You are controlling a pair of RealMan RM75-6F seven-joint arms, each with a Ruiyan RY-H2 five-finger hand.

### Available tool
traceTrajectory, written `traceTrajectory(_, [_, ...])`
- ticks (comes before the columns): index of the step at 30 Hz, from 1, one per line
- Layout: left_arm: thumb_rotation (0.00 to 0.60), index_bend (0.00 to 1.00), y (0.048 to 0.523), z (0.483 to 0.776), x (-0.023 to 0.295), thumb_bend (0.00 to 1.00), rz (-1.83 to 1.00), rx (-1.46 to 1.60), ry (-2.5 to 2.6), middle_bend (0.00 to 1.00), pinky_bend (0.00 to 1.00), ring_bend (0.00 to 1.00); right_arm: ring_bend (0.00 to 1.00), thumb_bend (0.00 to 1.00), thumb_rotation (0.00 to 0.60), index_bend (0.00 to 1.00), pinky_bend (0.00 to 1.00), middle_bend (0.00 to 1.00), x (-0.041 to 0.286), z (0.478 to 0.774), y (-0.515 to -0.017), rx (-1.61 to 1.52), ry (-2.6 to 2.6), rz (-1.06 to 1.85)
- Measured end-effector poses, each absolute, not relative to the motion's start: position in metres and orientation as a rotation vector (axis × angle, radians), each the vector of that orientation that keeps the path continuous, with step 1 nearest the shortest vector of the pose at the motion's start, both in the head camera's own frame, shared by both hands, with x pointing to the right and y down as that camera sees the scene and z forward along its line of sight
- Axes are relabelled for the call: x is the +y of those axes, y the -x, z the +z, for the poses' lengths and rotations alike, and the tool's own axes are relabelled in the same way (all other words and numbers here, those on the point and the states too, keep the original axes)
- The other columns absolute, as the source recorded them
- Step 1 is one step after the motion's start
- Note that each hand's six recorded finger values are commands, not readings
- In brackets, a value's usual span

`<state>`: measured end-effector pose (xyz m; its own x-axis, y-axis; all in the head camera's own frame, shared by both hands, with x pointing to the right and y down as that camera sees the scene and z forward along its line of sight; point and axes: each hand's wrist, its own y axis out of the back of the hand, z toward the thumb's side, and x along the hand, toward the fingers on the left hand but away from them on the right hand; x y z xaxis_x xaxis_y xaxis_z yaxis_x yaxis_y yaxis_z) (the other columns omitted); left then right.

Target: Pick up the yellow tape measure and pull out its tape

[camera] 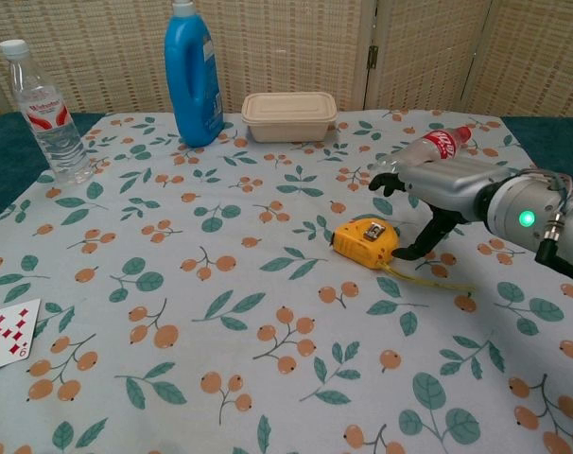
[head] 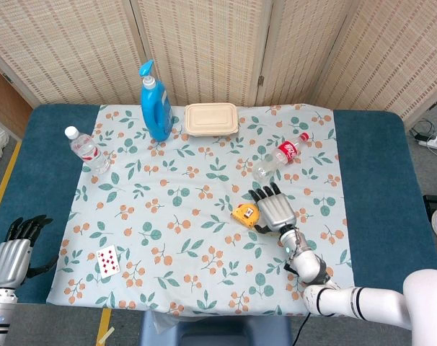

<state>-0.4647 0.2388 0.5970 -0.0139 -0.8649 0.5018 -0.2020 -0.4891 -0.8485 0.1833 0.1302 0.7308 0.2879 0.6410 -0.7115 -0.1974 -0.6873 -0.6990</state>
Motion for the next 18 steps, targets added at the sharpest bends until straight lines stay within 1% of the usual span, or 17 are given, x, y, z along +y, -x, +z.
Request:
traceTrajectory(6, [0.600, 0.20, 0.466, 0.596, 0.240, 0.30, -1.547, 1.116, 1.707, 0.16, 0.00, 0.15, 0.10, 0.31, 0.447, 0.08, 0.00, 0.18, 0.141, 0.739, -0.164, -0.353, 1.942, 1.473])
traceTrajectory(12, [0.600, 0.20, 0.468, 0.595, 0.242, 0.30, -1.552, 1.119, 1.702, 0.16, 0.00, 0.15, 0.11, 0.32, 0.448, 0.07, 0.00, 0.20, 0.152, 0.733, -0.141, -0.325, 2.020, 1.390])
traceTrajectory(18, [0.600, 0.20, 0.469, 0.595, 0.243, 0.30, -1.557, 1.121, 1.701, 0.16, 0.00, 0.15, 0.11, 0.32, 0.449, 0.07, 0.00, 0.20, 0.164, 0.728, -0.133, -0.288, 2.054, 1.335])
